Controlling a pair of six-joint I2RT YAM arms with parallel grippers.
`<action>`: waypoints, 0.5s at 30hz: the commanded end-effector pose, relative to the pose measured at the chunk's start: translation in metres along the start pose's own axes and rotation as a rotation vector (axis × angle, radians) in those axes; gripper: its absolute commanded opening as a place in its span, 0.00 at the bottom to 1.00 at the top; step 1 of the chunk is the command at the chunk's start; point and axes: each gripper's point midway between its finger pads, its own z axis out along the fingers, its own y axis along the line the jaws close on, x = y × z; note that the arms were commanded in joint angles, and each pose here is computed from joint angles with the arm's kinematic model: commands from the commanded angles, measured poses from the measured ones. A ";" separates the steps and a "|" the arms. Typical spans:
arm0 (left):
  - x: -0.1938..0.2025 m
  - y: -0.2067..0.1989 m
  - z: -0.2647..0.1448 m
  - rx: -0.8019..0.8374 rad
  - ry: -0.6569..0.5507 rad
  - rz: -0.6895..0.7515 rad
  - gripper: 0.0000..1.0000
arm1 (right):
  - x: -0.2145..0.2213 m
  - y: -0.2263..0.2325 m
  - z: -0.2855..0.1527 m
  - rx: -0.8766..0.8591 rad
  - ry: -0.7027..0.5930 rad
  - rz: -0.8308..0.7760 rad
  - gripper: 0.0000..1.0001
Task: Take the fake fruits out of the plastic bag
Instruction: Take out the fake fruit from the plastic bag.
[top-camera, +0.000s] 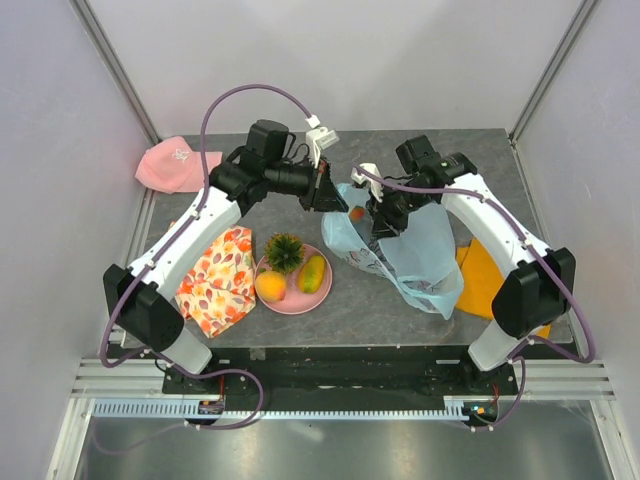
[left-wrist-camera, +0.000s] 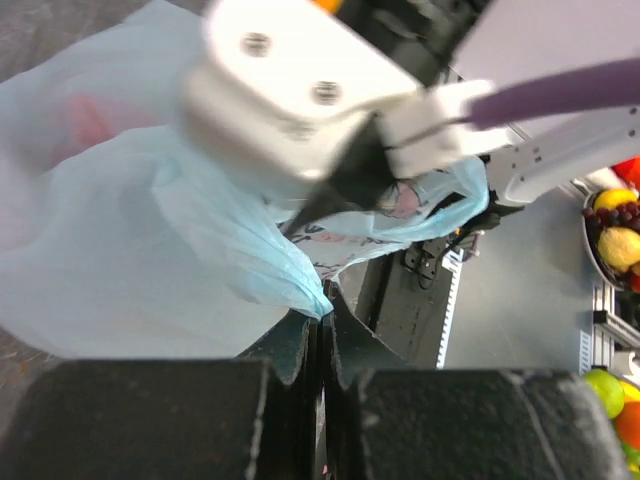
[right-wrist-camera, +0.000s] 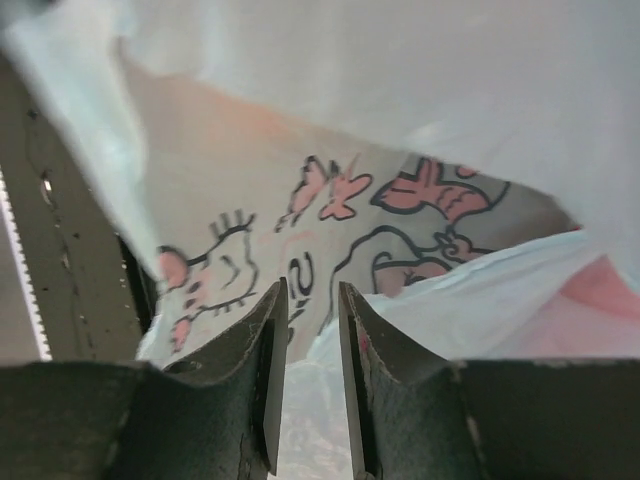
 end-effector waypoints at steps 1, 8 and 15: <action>-0.012 0.006 -0.004 0.005 -0.045 -0.029 0.01 | -0.014 0.037 -0.004 -0.086 -0.057 -0.004 0.34; -0.012 -0.001 -0.004 0.039 -0.056 -0.071 0.02 | -0.025 -0.006 0.033 0.150 -0.114 0.108 0.39; -0.006 -0.012 -0.009 0.103 -0.055 -0.127 0.02 | -0.011 -0.071 0.050 0.383 -0.058 0.350 0.47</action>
